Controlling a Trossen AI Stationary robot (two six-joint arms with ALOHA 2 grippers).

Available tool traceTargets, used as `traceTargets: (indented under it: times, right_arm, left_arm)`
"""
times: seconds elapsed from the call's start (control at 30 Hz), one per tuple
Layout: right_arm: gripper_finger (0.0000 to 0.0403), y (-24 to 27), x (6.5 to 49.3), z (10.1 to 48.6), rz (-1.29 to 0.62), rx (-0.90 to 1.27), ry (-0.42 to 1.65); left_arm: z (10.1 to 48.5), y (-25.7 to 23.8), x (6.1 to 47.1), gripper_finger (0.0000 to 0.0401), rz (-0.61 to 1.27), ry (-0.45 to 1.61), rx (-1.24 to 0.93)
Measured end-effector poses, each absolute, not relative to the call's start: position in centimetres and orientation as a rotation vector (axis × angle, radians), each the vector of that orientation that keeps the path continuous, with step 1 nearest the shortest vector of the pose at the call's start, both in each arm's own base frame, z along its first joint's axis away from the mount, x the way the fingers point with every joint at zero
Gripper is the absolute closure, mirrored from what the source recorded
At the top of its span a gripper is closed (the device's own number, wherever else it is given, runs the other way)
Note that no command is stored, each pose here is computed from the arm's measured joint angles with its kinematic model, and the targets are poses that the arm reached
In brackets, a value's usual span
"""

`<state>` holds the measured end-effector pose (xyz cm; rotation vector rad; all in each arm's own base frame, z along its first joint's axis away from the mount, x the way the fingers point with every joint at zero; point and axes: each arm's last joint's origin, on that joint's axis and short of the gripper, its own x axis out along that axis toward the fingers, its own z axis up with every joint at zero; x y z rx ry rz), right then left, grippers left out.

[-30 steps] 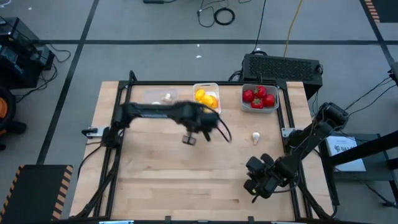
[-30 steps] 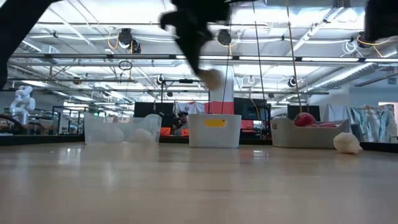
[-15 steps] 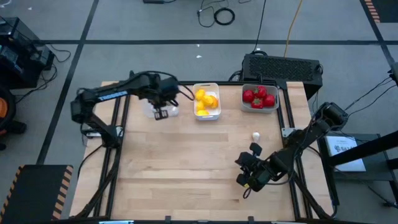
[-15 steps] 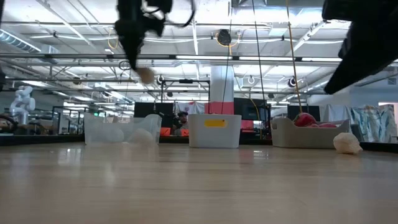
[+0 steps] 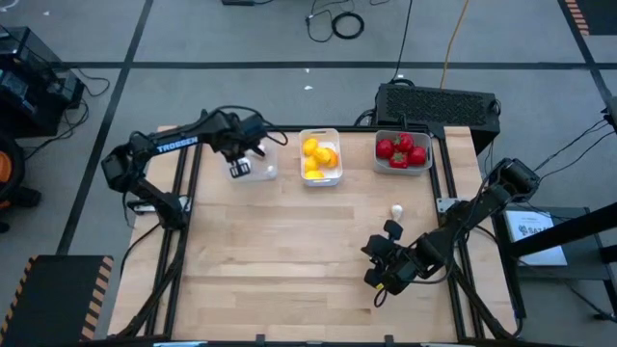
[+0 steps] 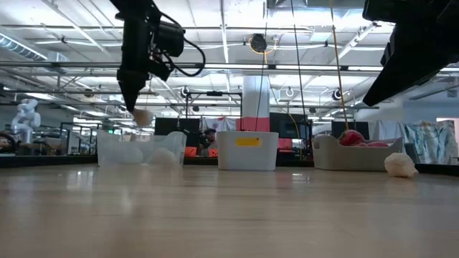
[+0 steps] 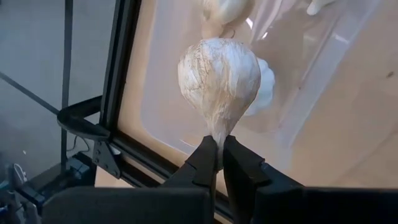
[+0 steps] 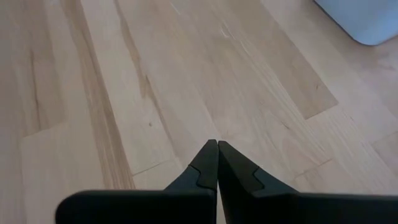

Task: Sort produce into baskets
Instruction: Put the white garlic into the transparent bin

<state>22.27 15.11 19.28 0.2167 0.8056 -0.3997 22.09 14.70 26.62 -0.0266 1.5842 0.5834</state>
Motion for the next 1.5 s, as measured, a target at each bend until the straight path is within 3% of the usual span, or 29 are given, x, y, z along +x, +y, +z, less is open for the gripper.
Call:
traceTargets:
  times: [0.17,0.4,0.53,0.67,0.83,1.17,1.4,1.5]
  right_arm:
    - [0.0403,15.1,22.3,19.3,-0.399,0.216,0.806]
    - [0.0403,15.1,22.3,19.3,-0.399,0.217,0.807]
    - [0.0403,15.2,22.3,19.3,-0.395,0.221,0.805]
    - [0.0403,15.2,22.3,19.3,-0.392,0.226,0.803]
    - [0.0403,15.2,22.3,19.2,-0.378,0.234,0.821]
    - [0.0403,15.5,21.8,19.1,-0.358,0.326,0.896]
    - [0.0403,14.5,19.6,18.8,-0.588,0.443,1.002]
    - [0.0403,13.6,18.7,19.0,-0.717,0.469,1.012]
  left_arm:
    - [26.6,15.3,21.6,0.0354,0.572,1.599,-0.017]
    - [26.6,16.0,21.4,0.0254,0.642,1.599,0.011]
    - [26.6,16.1,21.5,0.0222,0.658,1.574,-0.017]
    - [26.6,15.8,22.2,0.0217,0.587,1.483,-0.108]
    - [26.8,14.4,24.7,0.0216,0.340,1.266,-0.214]
    - [27.4,6.7,32.9,0.0216,-0.011,0.782,-0.028]
    - [23.1,0.4,38.9,0.0216,-0.166,0.620,0.077]
    - [20.8,-1.8,41.6,0.0216,-0.103,0.512,0.046]
